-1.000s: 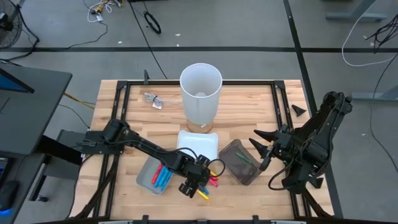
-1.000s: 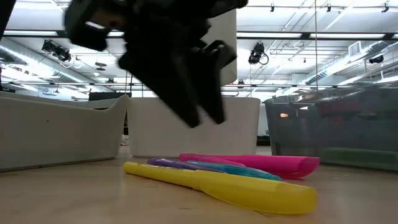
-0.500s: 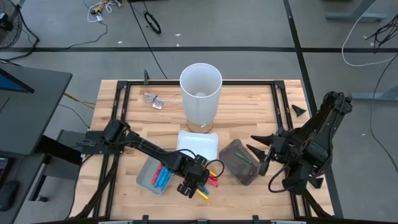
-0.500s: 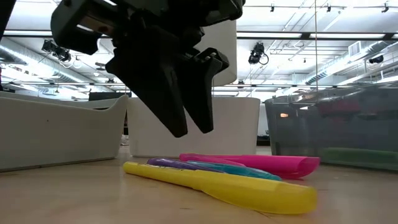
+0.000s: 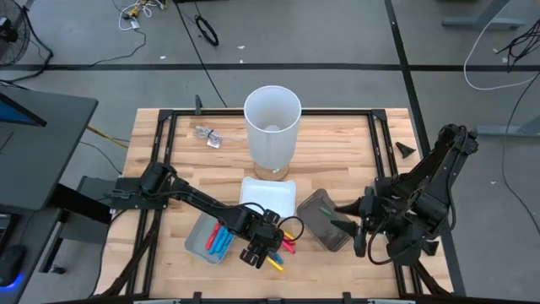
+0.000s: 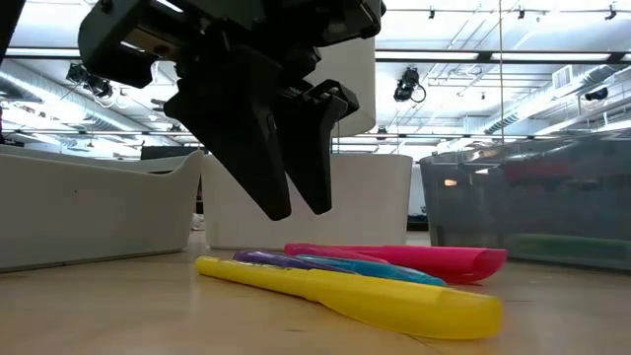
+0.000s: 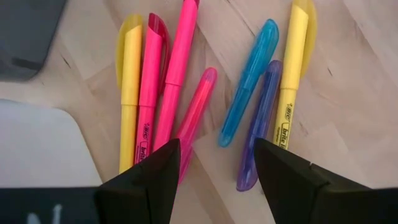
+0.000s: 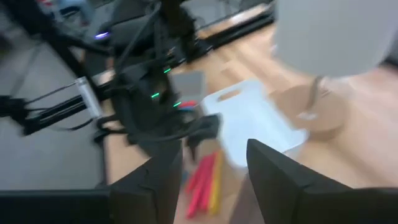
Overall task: Pick & Place Markers
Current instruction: Put the pink pen in the black bin
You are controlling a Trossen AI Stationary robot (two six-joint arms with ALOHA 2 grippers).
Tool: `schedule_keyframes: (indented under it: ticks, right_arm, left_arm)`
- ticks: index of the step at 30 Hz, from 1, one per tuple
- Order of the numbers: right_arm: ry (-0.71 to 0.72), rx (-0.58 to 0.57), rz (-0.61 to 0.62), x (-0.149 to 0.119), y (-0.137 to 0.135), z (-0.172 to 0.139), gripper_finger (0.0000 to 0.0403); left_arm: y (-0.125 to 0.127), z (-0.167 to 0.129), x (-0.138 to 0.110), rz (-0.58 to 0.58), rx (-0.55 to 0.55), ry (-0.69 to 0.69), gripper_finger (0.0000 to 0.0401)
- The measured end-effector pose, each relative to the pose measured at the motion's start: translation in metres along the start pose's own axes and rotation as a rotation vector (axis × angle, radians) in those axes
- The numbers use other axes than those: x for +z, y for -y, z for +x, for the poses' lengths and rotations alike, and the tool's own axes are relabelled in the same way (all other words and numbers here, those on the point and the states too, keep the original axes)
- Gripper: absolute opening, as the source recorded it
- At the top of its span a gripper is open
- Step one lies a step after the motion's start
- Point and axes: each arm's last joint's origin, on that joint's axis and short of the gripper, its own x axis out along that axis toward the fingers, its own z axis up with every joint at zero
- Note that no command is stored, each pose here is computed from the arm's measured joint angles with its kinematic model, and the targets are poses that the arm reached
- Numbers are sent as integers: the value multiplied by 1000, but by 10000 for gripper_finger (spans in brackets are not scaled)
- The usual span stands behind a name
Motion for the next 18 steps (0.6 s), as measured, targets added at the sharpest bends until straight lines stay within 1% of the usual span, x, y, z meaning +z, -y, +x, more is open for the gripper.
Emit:
schedule_keyframes:
  ticks: [5,9,14,18]
  right_arm:
    - [-78,125,92,2,-11,-1,180]
    - [-110,218,162,5,-19,-2,180]
    - [-106,310,248,11,-27,-4,180]
    - [-80,359,308,16,-32,-5,180]
  left_arm:
    - [0,0,0,-1,0,0,210]
    - [0,0,0,-4,-1,-1,210]
    - [0,0,0,-3,0,0,210]
    - [1,3,0,1,0,-3,210]
